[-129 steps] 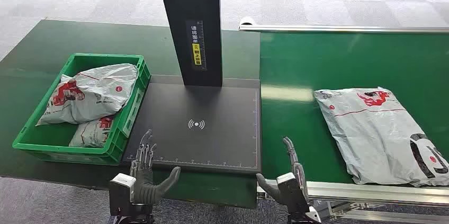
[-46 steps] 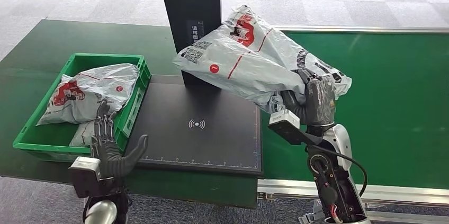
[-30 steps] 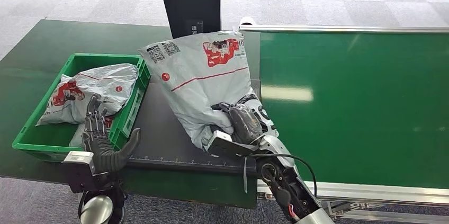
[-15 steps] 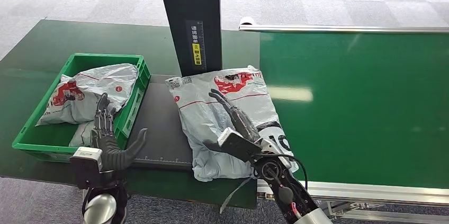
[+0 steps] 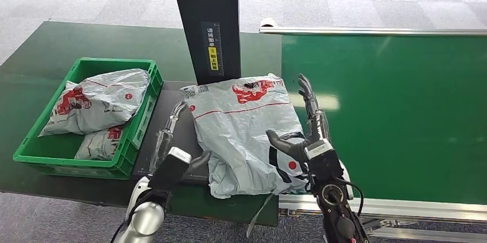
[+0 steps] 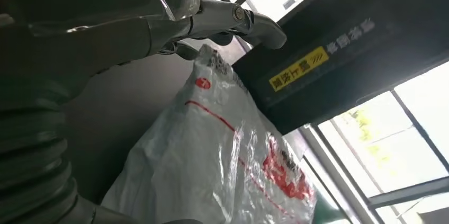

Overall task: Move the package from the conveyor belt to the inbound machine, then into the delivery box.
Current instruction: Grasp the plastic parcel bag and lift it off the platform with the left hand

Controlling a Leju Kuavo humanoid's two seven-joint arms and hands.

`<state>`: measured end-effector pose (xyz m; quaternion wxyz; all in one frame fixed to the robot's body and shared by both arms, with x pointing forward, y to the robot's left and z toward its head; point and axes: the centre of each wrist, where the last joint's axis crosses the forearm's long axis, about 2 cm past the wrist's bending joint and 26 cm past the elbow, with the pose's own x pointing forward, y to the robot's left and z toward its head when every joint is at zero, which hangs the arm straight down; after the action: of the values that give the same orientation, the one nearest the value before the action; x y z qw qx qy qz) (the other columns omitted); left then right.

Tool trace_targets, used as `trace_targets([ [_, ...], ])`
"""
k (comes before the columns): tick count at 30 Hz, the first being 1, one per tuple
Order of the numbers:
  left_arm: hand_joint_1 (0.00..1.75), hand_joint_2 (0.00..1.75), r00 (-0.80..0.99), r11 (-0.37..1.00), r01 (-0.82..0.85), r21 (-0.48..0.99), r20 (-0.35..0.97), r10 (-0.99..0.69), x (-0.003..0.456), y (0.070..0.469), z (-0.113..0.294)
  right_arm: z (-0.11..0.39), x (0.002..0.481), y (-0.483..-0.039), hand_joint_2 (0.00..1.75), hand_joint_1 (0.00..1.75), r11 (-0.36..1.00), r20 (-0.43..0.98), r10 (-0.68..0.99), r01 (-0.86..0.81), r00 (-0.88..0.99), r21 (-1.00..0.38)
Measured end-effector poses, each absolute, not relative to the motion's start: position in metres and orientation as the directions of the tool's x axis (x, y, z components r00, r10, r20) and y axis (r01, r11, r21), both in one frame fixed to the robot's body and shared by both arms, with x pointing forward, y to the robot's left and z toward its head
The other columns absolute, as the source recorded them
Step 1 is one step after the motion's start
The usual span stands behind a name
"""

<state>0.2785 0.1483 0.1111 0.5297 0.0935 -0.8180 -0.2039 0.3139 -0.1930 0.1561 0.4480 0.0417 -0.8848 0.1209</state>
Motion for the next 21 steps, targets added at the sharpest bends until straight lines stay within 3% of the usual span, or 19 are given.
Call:
trace_targets([
  [6,0.00,1.75,-0.420,0.761,0.153,0.630,0.739,-0.527,0.297,0.107,0.096,0.138,0.295,-0.211,1.75,0.00,0.991,0.836,0.014,-0.105,-0.549,-0.085],
  [13,0.04,1.75,-0.407,0.689,0.296,0.661,0.740,-0.535,0.308,0.084,0.081,0.130,0.285,-0.213,1.75,0.00,0.997,0.851,0.001,-0.069,-0.526,-0.044],
  [17,1.65,1.75,-0.396,0.641,0.352,0.682,0.729,-0.559,0.309,0.076,0.077,0.131,0.286,-0.212,1.75,0.00,0.997,0.849,-0.005,-0.071,-0.528,-0.038],
  [21,1.75,1.75,-0.387,0.599,0.402,0.693,0.721,-0.575,0.309,0.072,0.074,0.133,0.287,-0.210,1.75,0.00,0.997,0.847,-0.013,-0.077,-0.532,-0.033],
])
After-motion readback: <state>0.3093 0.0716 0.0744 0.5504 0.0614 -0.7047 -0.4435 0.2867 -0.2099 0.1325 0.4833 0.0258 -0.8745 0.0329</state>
